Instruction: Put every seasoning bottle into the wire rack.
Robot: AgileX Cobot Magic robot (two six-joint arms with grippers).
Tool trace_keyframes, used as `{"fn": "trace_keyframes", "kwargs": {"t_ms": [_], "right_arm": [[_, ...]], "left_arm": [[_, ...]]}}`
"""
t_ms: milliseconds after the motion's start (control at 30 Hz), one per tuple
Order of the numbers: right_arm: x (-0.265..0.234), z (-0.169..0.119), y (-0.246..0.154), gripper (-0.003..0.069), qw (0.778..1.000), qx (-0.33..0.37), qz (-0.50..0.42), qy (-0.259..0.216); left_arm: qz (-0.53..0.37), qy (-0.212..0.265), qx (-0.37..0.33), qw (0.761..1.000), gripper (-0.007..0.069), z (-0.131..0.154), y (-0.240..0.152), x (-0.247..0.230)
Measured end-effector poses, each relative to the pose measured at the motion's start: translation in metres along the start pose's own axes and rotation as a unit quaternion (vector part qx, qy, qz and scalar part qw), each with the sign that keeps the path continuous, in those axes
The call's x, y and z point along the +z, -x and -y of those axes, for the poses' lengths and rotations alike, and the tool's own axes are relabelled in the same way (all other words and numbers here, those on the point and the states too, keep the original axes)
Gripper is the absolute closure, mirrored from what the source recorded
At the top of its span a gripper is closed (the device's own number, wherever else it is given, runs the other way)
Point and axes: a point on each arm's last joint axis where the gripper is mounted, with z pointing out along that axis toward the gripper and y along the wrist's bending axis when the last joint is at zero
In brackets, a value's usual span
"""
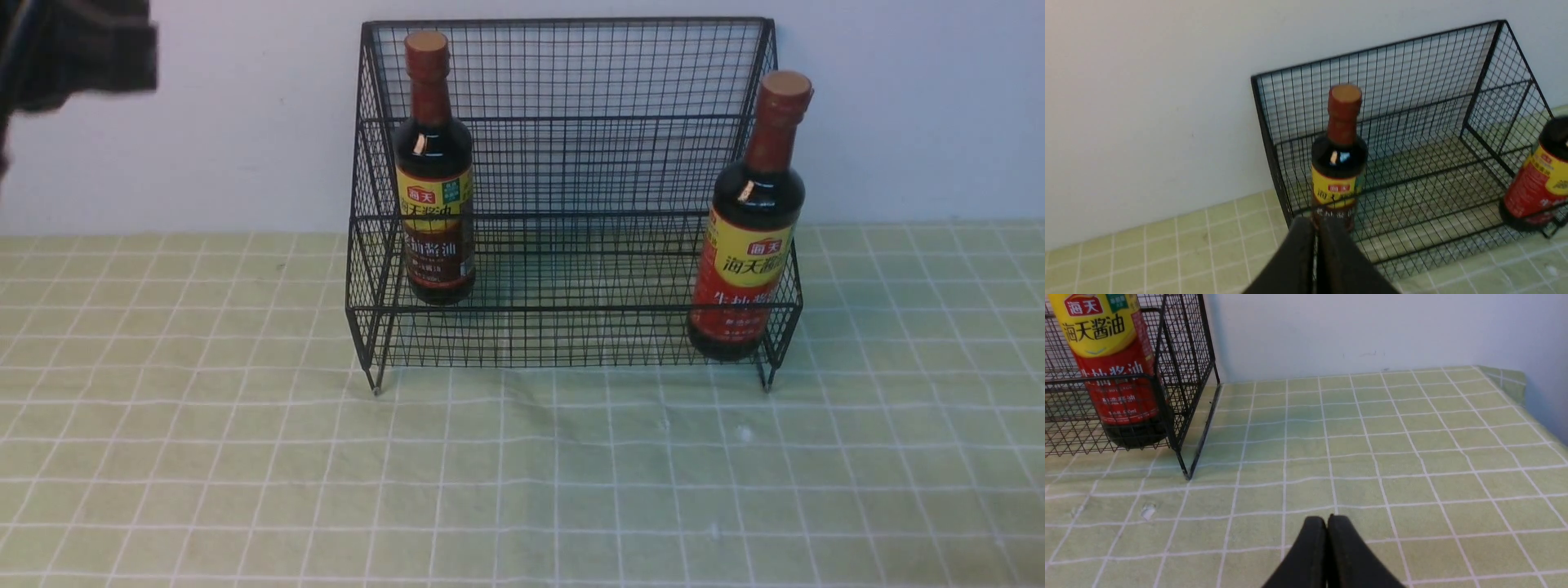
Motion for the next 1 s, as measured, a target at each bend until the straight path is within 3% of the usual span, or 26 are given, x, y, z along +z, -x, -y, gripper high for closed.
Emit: {"fn": "trace_keyframes", "kwargs": {"t_ms": [367,733,1000], "right_arm": [[0.000,0.000,0.000,0.0673,1.000,0.000,0.000,0.000],[0.000,0.000,0.000,0.0673,1.000,0.002,0.000,0.000],[0.000,0.000,0.000,0.0673,1.000,0.002,0.000,0.000]], "left_arm": [[-0.004,0.001,-0.028,1.000,0.0632,-0.002,-0.102,-0.059],[0.001,0.005,-0.024,1.000,0.0632,-0.004,-0.115,-0.071],[0.052,0.042,-0.010,0.998,0.0632,-0.009,-0.132,-0.068]]}}
